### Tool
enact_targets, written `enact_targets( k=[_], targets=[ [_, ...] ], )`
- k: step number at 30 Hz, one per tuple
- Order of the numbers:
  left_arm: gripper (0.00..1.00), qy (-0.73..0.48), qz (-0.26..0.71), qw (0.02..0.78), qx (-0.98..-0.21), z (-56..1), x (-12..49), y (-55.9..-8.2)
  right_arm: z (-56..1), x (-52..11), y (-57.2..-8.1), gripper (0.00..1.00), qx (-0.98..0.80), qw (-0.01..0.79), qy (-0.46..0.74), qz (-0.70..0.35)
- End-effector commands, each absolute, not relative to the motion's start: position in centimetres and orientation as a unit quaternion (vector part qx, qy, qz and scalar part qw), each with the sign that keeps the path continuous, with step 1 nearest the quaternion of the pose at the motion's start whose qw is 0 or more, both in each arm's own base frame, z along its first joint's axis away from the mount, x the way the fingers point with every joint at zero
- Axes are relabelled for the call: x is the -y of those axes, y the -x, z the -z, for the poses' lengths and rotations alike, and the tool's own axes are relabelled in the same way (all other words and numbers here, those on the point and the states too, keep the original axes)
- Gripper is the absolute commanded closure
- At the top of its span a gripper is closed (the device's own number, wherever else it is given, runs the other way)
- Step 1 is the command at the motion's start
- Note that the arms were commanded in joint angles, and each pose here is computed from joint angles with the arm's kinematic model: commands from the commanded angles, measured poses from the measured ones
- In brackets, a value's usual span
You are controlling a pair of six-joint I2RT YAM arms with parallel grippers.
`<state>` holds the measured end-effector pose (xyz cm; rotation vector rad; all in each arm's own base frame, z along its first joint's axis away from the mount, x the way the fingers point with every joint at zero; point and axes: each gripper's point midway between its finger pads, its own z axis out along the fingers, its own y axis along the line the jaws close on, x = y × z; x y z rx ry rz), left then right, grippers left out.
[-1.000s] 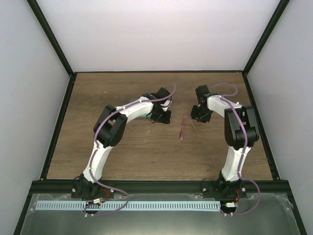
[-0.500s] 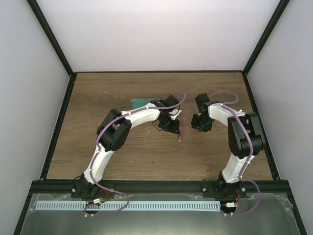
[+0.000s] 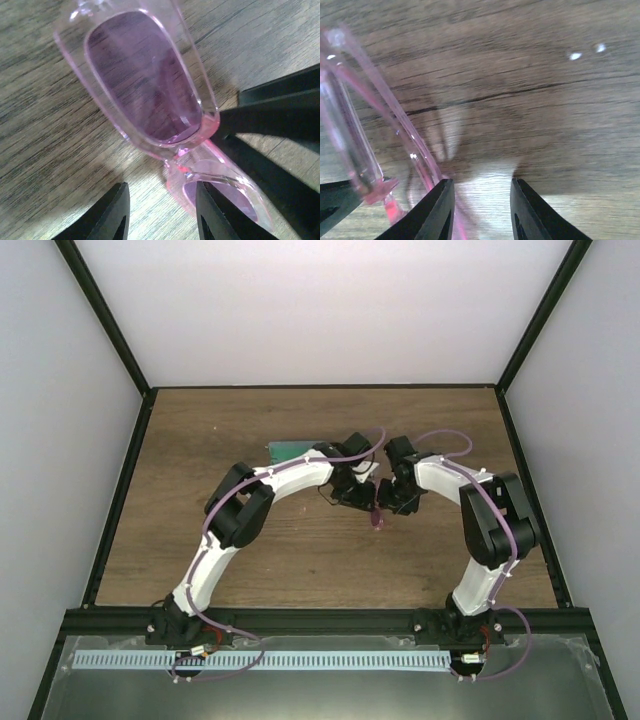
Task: Organize the sunglasses
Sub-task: Fold the sunglasses at the center of the board, then adjust the sunglasses at the center of the board.
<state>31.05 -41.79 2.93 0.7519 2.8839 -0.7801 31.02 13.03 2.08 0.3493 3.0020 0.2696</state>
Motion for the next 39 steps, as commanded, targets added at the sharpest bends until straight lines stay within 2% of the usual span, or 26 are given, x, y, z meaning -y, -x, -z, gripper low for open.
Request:
enact_targets(
  k=[1,7,19,24,28,34,36,39],
  targets=[
    [0.61,-0.248,0.256,0.028,-0.934,-2.7,42.6,-31.1,-2.5,-15.3,-30.9,0.67,-0.984,0.049,-0.113,-0.131],
    [0.59,-0.249,0.247,0.035,-0.936,-2.9,42.3,-31.5,-3.5,-15.5,-31.5,0.67,-0.982,0.065,-0.110,-0.138],
    [0.57,-0.233,0.213,0.130,-0.940,-7.6,39.8,-35.7,-6.7,-12.4,-32.1,0.68,-0.976,0.110,-0.154,-0.112],
    [0.55,-0.232,0.239,0.124,-0.935,-7.9,40.8,-35.5,-8.9,-13.4,-33.4,0.69,-0.966,0.141,-0.147,-0.161],
    [0.55,-0.225,0.229,0.125,-0.939,-7.6,40.3,-35.8,-8.9,-15.3,-34.2,0.69,-0.962,0.127,-0.132,-0.202],
    [0.53,-0.195,0.227,0.108,-0.948,-6.6,38.2,-36.1,-7.8,-16.2,-35.7,0.56,-0.965,0.119,-0.116,-0.205],
    [0.53,-0.193,0.225,0.111,-0.949,-6.7,37.9,-36.2,-7.4,-16.2,-36.0,0.55,-0.965,0.116,-0.116,-0.203],
    [0.52,-0.191,0.224,0.111,-0.949,-6.9,37.8,-36.2,-6.5,-16.3,-36.2,0.58,-0.966,0.107,-0.120,-0.200]
  ],
)
